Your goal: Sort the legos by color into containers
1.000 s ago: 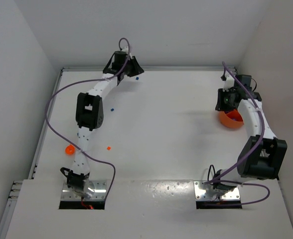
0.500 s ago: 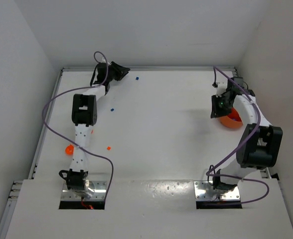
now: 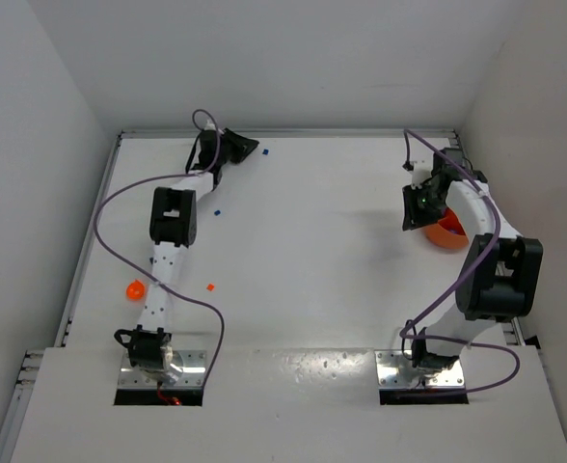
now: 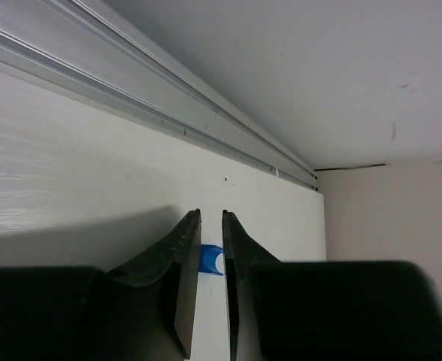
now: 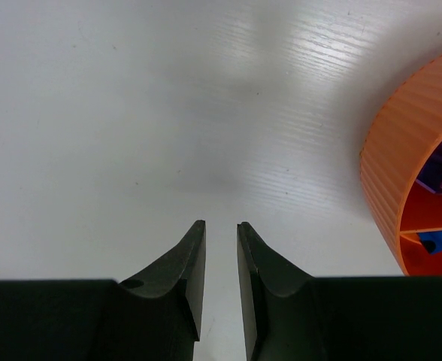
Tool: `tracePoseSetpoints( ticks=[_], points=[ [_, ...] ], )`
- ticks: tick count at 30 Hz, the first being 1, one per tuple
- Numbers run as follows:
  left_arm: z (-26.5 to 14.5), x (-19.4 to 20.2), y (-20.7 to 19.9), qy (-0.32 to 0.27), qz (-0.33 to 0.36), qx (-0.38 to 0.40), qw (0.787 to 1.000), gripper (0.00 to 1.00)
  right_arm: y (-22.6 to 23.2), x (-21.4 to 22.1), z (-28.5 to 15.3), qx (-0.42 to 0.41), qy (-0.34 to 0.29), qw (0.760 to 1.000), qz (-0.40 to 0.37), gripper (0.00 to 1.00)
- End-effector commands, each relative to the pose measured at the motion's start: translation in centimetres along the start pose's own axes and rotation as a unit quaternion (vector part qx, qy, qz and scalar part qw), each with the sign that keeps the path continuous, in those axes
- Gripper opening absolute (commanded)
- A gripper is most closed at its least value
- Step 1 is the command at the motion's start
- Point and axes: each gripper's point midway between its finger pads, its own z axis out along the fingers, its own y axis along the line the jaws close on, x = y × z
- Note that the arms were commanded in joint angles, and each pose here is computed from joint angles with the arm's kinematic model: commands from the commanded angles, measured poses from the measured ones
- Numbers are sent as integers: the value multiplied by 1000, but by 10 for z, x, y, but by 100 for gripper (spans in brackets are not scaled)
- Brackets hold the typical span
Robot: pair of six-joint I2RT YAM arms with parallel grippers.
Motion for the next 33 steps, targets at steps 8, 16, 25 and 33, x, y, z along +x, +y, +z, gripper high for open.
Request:
tracePoseSetpoints(
  ticks=[8, 16, 25, 33],
  points=[
    [15, 56, 2, 53, 27, 4, 998, 23, 0, -16, -8, 4, -24, 1000, -13, 23],
    [0, 110, 19, 166, 36, -9, 985, 20, 0, -18, -7, 0, -24, 1000, -13, 23],
    [-34, 188, -9, 310, 65, 27, 948, 16, 10, -22, -8, -20, -33, 999, -19, 23],
    [-113, 268, -42, 383, 110, 29, 917, 12, 17, -22, -13, -33, -42, 998, -21, 23]
  ],
)
